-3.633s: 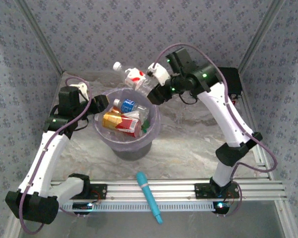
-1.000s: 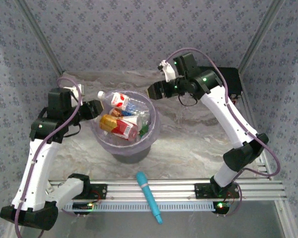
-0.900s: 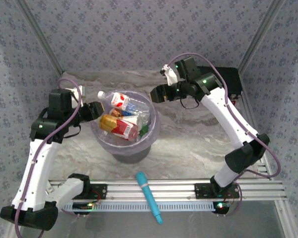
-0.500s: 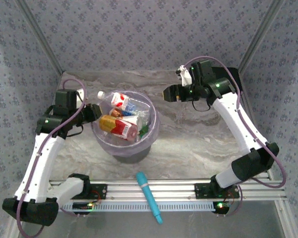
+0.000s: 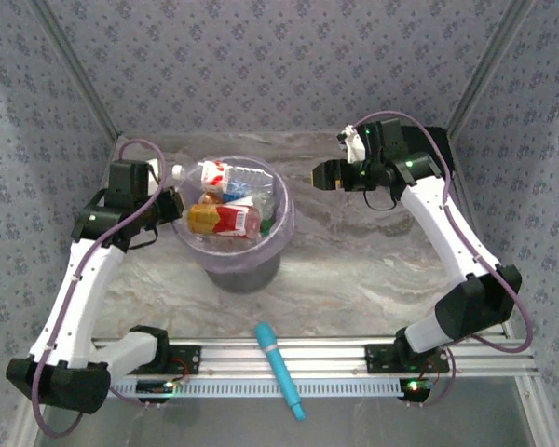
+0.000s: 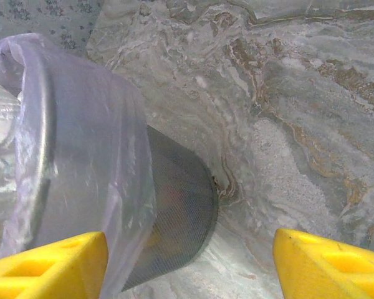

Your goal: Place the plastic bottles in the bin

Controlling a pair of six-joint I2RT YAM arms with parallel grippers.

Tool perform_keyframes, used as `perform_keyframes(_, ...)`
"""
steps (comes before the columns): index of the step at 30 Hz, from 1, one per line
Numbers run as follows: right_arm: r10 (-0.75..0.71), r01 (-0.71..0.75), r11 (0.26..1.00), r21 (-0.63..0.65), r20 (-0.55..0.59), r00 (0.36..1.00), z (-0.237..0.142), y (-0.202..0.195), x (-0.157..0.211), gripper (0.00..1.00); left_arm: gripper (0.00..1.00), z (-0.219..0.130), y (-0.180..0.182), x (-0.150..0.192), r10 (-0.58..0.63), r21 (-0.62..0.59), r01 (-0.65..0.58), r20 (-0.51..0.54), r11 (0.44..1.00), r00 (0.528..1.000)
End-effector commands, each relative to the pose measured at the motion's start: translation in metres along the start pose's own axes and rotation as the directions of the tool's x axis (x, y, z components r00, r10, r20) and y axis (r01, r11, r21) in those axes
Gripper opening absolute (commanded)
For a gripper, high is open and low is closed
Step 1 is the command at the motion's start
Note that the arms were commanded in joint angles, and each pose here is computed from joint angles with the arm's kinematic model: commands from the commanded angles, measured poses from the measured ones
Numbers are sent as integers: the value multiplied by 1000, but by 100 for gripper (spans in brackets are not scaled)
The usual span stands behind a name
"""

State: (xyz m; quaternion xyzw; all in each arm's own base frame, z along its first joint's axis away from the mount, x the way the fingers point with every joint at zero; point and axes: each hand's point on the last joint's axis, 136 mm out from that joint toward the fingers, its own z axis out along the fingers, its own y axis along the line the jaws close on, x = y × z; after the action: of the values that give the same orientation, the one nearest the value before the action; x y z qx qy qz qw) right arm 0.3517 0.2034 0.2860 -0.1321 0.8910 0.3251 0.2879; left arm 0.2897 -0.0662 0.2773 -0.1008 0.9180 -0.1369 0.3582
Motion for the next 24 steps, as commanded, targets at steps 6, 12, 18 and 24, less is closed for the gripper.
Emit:
perform_keyframes(6,20,-22,996,83,16,1000,28,-38,-14,72,3,-22,63,-44,-100,-196,138,190,971,977)
perform_keyframes(12,34,-33,997,70,-10,999,60,-45,-22,72,3,-25,107,-50,-184,-260,246,241,934,953)
perform_keyframes(18,18,-17,998,61,-29,999,75,-41,-25,72,3,-29,139,-63,-234,-300,322,294,898,927)
perform_keyframes(24,28,-25,998,64,-43,999,82,-45,-24,72,2,-11,162,-78,-266,-312,369,326,876,907)
